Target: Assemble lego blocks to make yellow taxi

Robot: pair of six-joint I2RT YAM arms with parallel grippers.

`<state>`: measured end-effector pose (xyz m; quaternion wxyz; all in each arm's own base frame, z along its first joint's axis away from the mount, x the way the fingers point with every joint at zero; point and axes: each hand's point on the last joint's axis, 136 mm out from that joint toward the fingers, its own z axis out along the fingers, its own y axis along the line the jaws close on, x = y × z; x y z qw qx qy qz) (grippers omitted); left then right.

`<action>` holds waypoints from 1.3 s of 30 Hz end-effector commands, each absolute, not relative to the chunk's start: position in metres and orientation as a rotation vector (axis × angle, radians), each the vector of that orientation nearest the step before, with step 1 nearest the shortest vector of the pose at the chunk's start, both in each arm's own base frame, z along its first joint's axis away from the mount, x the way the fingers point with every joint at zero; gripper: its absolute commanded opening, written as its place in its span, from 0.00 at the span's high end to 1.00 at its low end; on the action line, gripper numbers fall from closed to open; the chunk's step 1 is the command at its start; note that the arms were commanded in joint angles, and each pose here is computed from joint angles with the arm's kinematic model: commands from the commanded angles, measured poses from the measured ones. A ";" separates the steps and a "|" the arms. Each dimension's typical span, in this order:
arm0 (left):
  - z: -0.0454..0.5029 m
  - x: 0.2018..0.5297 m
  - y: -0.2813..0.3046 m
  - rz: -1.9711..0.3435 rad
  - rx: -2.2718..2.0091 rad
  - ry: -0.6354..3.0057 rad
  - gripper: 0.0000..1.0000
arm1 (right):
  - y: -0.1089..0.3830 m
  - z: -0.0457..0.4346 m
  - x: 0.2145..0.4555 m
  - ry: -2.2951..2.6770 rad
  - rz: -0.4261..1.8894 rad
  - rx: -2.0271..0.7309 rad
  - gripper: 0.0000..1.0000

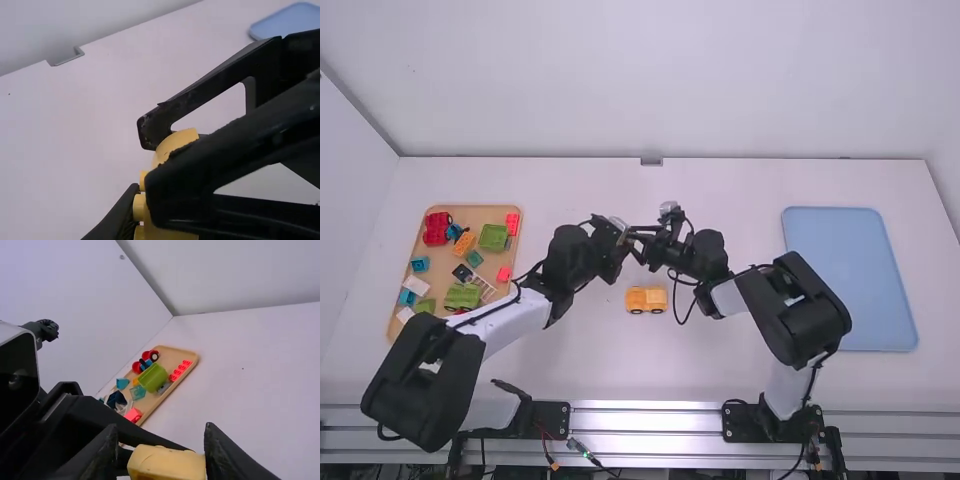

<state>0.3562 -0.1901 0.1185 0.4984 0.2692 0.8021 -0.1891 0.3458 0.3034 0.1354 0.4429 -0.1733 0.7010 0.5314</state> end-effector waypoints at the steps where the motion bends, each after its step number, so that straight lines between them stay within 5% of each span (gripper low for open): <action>1: 0.119 0.353 -0.196 -0.483 0.661 1.928 0.98 | 0.312 0.135 0.341 1.741 1.347 -0.459 0.57; 15: 0.122 0.354 -0.195 -0.493 0.637 1.927 0.98 | 0.313 0.135 0.341 1.741 1.340 -0.453 0.70; 18: 0.122 0.354 -0.196 -0.494 0.637 1.928 0.89 | 0.313 0.135 0.341 1.740 1.339 -0.452 0.72; 20: 0.122 0.354 -0.195 -0.494 0.636 1.928 0.67 | 0.313 0.135 0.341 1.738 1.339 -0.453 0.73; 21: 0.122 0.354 -0.195 -0.494 0.636 1.928 0.67 | 0.313 0.135 0.341 1.738 1.339 -0.453 0.73; 22: 0.122 0.354 -0.195 -0.497 0.632 1.930 0.57 | 0.313 0.136 0.341 1.736 1.340 -0.453 0.73; 24: 0.122 0.354 -0.195 -0.511 0.611 1.939 0.01 | 0.312 0.136 0.342 1.734 1.336 -0.450 0.74; 31: 0.120 0.354 -0.195 -0.512 0.609 1.949 0.01 | 0.296 0.139 0.358 1.726 1.305 -0.417 0.74; 39: 0.130 0.345 -0.193 -0.607 0.651 1.952 0.01 | 0.280 0.168 0.355 1.595 1.415 -0.687 0.76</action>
